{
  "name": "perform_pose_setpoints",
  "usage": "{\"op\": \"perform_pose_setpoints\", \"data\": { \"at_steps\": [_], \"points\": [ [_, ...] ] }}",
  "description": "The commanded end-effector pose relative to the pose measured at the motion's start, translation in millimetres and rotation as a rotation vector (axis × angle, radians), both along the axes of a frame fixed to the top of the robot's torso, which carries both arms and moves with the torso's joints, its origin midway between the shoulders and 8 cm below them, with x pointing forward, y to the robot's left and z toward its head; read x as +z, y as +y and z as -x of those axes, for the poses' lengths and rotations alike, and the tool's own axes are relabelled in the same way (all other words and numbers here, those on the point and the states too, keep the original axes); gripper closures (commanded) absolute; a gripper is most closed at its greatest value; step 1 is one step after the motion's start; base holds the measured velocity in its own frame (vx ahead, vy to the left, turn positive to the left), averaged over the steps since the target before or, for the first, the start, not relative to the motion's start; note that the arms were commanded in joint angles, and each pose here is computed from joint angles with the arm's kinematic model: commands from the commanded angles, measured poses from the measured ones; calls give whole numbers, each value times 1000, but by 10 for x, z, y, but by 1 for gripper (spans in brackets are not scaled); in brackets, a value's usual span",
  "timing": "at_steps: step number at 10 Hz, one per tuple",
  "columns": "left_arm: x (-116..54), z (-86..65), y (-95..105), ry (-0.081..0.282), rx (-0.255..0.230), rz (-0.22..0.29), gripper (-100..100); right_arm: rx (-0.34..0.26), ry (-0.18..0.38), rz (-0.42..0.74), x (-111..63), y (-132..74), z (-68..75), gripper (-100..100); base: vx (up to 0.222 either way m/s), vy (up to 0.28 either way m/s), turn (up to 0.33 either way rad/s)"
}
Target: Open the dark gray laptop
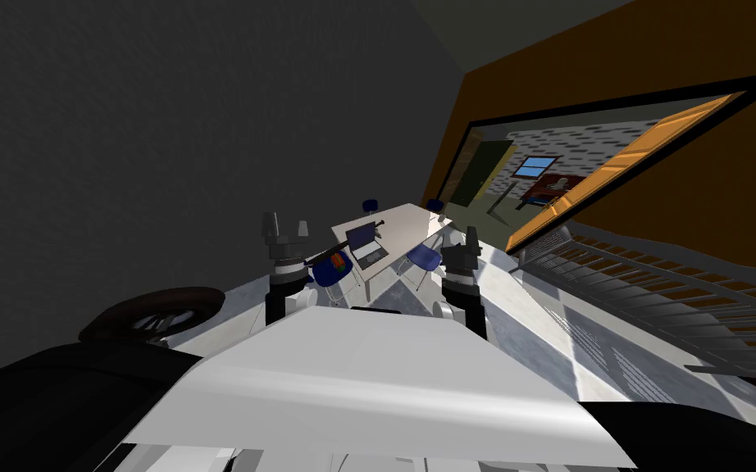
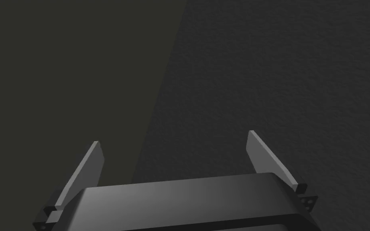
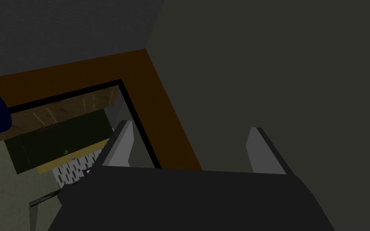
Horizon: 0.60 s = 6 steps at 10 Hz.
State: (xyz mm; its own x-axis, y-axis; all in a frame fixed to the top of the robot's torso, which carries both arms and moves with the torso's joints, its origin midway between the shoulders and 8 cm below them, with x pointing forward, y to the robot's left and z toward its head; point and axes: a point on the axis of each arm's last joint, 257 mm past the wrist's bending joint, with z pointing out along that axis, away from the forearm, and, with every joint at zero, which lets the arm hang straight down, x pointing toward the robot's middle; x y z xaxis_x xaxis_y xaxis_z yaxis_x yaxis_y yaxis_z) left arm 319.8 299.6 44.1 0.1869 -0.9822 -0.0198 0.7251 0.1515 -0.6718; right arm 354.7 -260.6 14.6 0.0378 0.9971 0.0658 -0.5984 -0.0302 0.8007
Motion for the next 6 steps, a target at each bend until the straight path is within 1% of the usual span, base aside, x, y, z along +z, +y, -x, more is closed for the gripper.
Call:
{"op": "perform_pose_setpoints", "data": {
  "at_steps": [1, 6],
  "points": [
    [0, 0, 0, 0, 0, 0, 0, 0, 0, 0, 0, 0, 0, 0, 0, 0, 0],
    [1, 1, 0, 0, 0, 0, 0, 0, 0, 0, 1, 0, 1, 0, 0, 0, 0]
  ]
}}
